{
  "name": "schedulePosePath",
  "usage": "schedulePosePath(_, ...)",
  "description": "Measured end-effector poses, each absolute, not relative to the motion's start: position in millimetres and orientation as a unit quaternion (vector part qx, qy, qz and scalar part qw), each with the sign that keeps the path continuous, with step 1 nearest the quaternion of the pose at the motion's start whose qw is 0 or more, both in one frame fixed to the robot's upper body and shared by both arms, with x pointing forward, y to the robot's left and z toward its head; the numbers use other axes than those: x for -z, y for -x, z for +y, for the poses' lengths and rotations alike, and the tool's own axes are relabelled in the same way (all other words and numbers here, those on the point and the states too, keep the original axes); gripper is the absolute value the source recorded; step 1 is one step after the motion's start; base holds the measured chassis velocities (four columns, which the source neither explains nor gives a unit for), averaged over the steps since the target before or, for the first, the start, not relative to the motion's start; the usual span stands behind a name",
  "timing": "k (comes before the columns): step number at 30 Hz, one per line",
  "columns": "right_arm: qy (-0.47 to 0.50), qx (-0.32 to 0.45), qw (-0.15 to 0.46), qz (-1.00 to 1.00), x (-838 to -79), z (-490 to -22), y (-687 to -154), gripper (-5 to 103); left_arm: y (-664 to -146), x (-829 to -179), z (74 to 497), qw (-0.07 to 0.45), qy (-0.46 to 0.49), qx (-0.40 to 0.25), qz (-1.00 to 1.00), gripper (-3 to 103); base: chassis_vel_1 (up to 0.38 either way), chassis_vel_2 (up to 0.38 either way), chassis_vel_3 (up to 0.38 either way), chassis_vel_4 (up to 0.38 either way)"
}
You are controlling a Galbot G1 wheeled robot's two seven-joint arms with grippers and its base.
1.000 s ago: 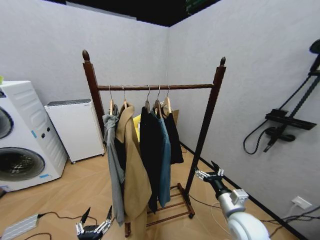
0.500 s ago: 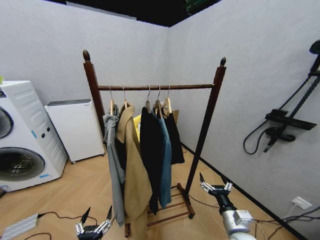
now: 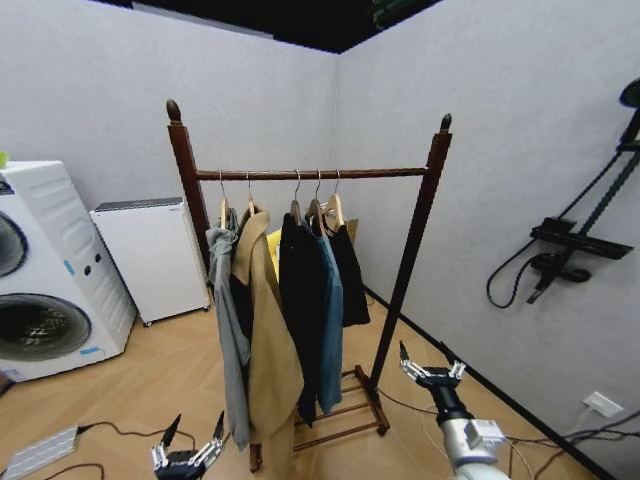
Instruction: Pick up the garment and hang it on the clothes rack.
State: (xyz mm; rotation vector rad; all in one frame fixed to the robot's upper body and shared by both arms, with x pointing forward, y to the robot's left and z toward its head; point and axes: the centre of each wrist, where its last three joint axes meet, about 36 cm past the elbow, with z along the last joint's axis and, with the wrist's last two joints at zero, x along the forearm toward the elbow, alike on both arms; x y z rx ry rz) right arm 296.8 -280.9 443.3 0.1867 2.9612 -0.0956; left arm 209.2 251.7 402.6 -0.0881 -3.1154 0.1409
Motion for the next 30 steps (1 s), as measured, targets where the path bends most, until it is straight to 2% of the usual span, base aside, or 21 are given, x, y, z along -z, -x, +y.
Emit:
schedulePosePath(10, -0.062, 0.035, 0.093, 0.993, -441.3, -280.0, -296.4, 100, -209.1, -402.6, 251.7, 0.011, 0.028, -0.045, -0.999, 100, 0.053, -0.059, -0.049, 0.058)
schedulePosePath(30, -0.055, 0.03, 0.094, 0.994, -434.1, -275.0, -296.7, 100, -209.1, -402.6, 251.7, 0.011, 0.028, -0.045, -0.999, 100, -0.068, -0.052, -0.055, -0.063)
